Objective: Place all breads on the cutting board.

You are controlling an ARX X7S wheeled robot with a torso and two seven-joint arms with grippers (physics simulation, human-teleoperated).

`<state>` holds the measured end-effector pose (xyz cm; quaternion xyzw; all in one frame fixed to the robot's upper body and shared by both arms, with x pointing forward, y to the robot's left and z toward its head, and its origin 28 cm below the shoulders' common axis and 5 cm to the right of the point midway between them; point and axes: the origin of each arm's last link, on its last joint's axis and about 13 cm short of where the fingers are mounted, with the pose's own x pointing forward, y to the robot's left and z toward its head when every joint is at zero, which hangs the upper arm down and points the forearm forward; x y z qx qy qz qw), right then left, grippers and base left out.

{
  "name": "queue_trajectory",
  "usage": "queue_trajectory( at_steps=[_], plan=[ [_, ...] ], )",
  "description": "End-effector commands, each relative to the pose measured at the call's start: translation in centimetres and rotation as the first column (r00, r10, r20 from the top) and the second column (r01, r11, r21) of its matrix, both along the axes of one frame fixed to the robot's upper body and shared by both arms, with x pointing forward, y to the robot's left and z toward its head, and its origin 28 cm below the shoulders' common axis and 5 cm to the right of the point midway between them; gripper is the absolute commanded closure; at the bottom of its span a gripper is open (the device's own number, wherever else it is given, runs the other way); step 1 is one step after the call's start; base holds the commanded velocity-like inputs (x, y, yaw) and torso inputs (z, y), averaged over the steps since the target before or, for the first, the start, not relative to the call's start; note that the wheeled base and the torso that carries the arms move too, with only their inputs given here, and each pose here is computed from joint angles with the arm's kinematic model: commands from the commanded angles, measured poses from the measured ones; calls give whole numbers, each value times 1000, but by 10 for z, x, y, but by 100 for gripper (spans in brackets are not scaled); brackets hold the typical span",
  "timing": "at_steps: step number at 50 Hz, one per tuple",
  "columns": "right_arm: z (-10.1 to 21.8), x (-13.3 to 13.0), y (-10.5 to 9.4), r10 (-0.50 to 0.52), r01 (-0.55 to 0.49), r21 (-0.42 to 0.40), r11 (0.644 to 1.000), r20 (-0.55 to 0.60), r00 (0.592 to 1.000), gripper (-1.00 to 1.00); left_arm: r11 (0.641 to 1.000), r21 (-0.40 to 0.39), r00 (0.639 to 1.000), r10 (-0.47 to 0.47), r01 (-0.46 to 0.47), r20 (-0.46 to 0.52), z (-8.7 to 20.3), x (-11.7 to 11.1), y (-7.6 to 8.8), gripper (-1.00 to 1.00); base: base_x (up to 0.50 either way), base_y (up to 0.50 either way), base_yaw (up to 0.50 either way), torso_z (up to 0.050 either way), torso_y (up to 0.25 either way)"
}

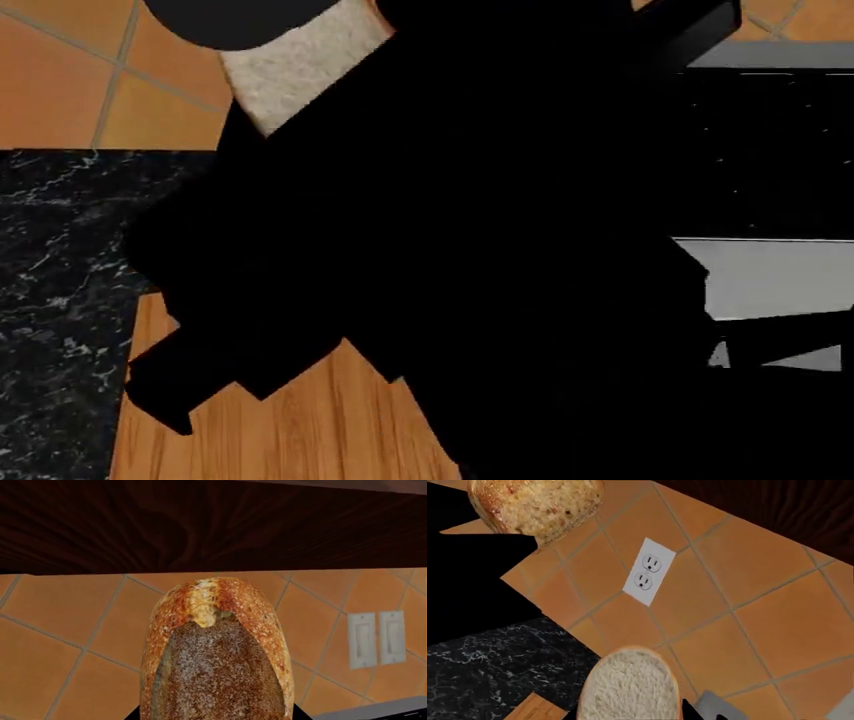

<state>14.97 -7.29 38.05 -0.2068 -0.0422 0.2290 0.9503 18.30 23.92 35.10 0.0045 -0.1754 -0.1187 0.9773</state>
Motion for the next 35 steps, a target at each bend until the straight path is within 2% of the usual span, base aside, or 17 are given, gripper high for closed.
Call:
queue_trajectory(
  at_steps=[1, 8, 10, 15, 22, 26, 35],
  plan=[
    [10, 42, 14, 122, -141, -95, 985, -180, 976, 100, 999, -26, 1000, -27, 28, 10, 2, 0, -2, 100, 0, 0, 0, 0, 0],
    [13, 57, 24, 174, -217, -131, 967, -279, 945, 100, 999, -28, 1000, -26, 27, 8, 2, 0, -2, 100, 0, 0, 0, 0, 0],
    [16, 56, 26, 170, -236, -143, 961, -367, 915, 100, 999, -28, 1000, -26, 26, 8, 2, 0, -2, 100, 0, 0, 0, 0, 0],
    [25, 57, 29, 169, -263, -155, 952, -451, 877, 100, 999, -35, 1000, -29, 29, 6, 2, 0, -2, 100, 0, 0, 0, 0, 0],
    [26, 65, 34, 170, -306, -191, 933, -515, 840, 100, 999, -42, 1000, -26, 26, 3, 2, -1, -2, 100, 0, 0, 0, 0, 0],
    [22, 66, 35, 184, -331, -173, 927, -559, 808, 100, 999, -45, 1000, -25, 26, 2, 2, -1, -2, 100, 0, 0, 0, 0, 0],
    [9, 69, 37, 212, -369, -149, 917, -602, 770, 100, 999, -42, 1000, -22, 22, 2, 2, -1, -2, 100, 0, 0, 0, 0, 0]
  ],
)
